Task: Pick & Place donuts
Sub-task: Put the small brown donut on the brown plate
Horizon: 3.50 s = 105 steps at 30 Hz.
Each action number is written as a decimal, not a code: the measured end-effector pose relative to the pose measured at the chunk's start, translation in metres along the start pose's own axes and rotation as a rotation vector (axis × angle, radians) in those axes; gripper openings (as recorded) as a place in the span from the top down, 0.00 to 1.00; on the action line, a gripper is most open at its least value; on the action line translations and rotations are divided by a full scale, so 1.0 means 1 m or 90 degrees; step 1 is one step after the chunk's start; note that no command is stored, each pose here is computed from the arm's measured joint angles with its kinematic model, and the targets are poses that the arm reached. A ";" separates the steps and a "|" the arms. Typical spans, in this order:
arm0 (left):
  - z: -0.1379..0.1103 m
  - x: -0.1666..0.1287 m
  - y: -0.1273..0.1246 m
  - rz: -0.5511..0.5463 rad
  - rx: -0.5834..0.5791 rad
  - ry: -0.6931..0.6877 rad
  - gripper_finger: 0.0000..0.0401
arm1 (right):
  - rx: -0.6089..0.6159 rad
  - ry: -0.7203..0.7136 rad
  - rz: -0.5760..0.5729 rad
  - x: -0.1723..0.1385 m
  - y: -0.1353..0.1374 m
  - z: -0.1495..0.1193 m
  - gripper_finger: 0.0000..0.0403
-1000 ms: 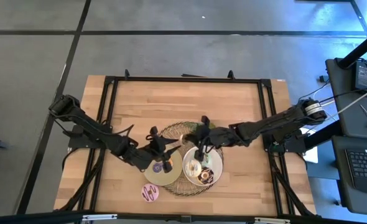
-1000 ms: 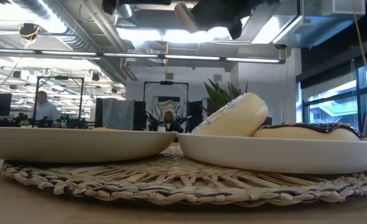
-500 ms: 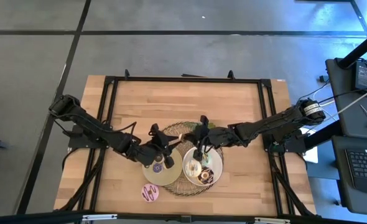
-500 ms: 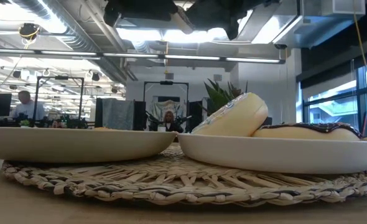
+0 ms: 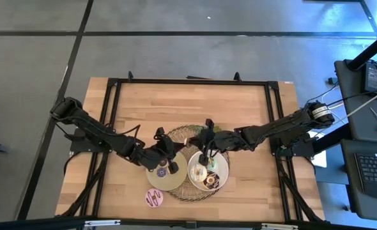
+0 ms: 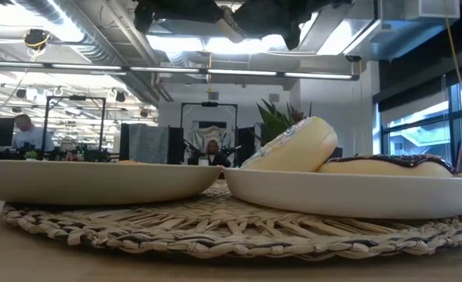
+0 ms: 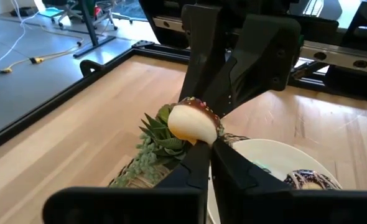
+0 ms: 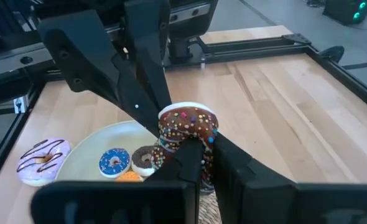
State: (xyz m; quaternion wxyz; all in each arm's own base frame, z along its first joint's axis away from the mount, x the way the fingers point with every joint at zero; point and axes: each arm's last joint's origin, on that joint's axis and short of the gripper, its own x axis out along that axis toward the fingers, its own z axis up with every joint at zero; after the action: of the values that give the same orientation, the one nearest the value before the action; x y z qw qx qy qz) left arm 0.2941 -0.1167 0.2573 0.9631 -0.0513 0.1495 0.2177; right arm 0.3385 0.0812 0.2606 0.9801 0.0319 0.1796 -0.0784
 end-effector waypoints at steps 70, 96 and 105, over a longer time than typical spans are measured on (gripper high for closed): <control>-0.096 -0.032 -0.001 -0.108 -0.254 0.331 0.99 | 0.000 0.110 -0.076 -0.064 -0.016 0.008 0.56; -0.100 -0.033 0.004 -0.069 -0.249 0.339 0.97 | -0.005 0.119 -0.078 -0.064 -0.017 0.007 0.56; -0.101 -0.033 0.003 -0.080 -0.256 0.358 0.94 | -0.005 0.119 -0.078 -0.064 -0.017 0.007 0.56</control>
State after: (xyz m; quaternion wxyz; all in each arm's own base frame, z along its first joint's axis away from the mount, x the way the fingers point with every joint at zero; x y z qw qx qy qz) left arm 0.2375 -0.1437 0.1719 0.8666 -0.3067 0.3595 0.1606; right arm 0.2788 0.0735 0.2891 0.9526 0.0245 0.2719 -0.1343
